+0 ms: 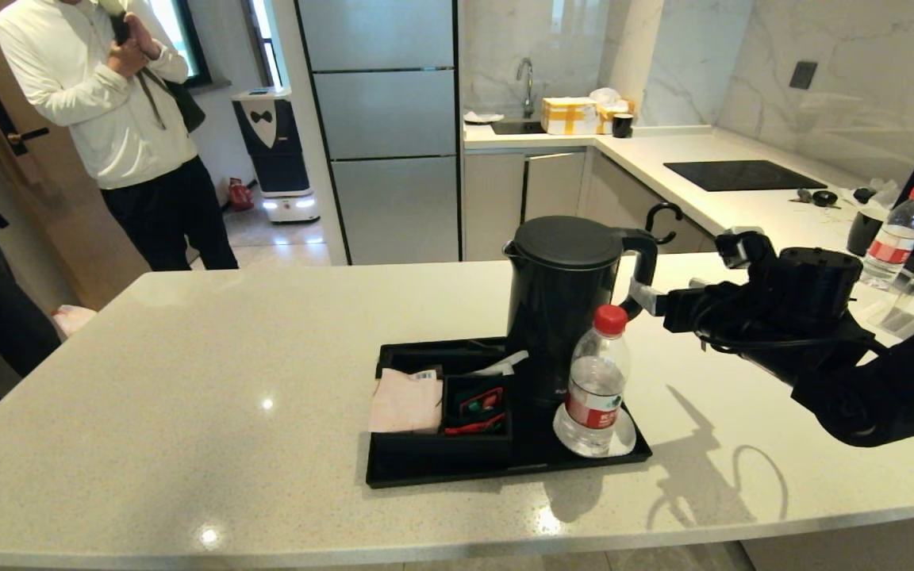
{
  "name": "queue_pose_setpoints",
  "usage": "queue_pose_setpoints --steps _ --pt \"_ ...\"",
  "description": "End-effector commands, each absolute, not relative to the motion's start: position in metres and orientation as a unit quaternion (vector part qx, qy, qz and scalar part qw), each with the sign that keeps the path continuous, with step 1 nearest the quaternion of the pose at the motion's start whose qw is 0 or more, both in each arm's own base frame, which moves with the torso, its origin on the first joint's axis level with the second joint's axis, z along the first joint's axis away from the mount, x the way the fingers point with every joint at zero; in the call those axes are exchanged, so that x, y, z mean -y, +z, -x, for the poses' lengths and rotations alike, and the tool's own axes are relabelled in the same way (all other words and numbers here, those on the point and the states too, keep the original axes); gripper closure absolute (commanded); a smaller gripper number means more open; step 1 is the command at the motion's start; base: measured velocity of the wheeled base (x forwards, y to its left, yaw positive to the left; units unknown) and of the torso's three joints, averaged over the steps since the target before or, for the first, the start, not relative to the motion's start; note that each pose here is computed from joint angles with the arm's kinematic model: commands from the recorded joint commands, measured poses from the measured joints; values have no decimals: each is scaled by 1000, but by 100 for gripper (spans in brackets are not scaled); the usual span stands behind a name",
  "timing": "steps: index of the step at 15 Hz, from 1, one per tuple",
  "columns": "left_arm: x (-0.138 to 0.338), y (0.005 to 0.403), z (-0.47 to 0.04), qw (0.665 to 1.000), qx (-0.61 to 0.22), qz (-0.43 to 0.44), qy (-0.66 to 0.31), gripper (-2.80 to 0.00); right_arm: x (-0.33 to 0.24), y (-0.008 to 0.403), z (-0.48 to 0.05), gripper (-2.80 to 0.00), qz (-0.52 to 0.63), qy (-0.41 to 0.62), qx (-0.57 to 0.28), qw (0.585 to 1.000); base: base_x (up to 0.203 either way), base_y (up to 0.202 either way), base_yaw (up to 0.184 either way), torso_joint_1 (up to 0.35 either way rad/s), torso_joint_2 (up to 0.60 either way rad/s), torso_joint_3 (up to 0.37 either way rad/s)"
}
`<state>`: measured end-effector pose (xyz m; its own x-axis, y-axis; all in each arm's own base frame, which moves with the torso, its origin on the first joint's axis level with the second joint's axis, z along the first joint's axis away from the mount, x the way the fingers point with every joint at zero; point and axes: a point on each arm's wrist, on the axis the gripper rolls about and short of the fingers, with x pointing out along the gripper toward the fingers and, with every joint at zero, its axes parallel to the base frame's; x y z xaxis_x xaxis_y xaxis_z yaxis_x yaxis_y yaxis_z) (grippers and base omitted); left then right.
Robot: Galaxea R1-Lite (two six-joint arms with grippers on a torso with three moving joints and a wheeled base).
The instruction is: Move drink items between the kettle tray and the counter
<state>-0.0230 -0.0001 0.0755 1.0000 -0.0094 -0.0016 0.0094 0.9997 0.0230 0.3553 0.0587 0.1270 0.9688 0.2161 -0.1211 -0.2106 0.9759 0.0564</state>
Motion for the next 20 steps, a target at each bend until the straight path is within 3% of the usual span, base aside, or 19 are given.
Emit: queue_pose_setpoints --steps 1,5,11,12,20 --pt "0 75 23 1000 -1 -11 -5 0 -56 146 -341 -280 -24 109 -41 993 0 0 0 0 0 0" --pt "0 75 23 1000 -1 -11 -5 0 -53 160 -323 -280 -24 107 -39 993 0 0 0 0 0 0" --pt "0 75 23 1000 -2 -11 -5 0 -19 238 -234 -280 -26 34 -7 999 0 0 0 0 0 0" --pt "0 75 23 1000 -2 -11 -5 0 -15 247 -214 0 -26 21 -14 999 0 0 0 0 0 0" --pt "0 75 23 1000 -2 -11 -5 0 2 276 -61 0 -17 -103 -46 993 0 0 0 0 0 0"
